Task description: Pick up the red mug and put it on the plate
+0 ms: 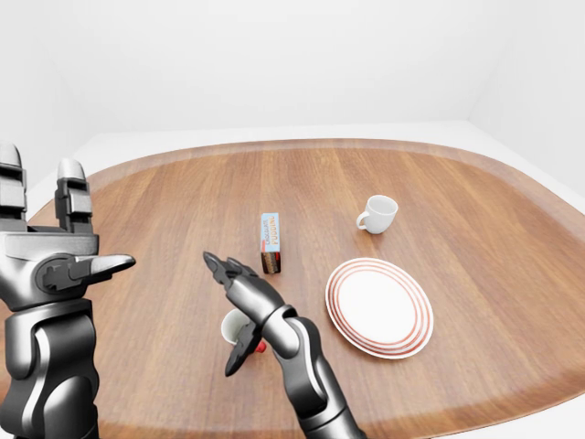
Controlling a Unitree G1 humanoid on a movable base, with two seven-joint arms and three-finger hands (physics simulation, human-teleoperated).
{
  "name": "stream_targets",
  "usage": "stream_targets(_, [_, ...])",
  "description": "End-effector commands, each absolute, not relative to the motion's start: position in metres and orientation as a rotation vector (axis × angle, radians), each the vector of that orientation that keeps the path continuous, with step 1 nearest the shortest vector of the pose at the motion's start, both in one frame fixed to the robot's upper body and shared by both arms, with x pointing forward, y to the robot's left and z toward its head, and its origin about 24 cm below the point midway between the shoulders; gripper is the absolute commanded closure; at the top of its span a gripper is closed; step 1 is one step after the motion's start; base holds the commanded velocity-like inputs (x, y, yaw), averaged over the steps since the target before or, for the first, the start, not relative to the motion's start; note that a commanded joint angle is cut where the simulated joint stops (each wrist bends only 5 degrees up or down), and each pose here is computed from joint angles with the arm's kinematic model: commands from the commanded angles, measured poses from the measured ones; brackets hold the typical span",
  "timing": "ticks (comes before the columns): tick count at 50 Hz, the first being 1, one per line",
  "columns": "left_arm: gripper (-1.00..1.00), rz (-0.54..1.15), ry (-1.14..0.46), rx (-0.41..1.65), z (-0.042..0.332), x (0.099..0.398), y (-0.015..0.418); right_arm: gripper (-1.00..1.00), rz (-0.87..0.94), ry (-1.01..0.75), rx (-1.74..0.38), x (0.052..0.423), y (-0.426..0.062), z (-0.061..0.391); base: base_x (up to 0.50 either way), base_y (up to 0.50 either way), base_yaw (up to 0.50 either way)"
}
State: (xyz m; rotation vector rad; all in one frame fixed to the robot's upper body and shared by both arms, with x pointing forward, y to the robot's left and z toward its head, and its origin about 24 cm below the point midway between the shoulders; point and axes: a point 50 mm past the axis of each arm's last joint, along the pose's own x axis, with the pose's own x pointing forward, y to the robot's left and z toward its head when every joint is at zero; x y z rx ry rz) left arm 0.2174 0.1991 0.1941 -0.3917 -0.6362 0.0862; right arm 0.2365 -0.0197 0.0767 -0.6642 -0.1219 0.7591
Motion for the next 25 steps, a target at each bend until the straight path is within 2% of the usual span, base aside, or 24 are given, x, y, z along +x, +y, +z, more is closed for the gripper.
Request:
stream_targets(1, [-1.00,0.087,-0.636,-0.392,0.194,0.217,0.199,-1.00,0.781,-0.068,-0.686,0.239,-0.015,0.064,0.00,0.00,0.00])
stream_targets(25, [-1.00,0.083,-0.637,-0.388,0.194,0.217,0.199,-1.00,0.799,-0.003,-0.686,0.249,-0.008,0.051,0.00,0.00,0.00])
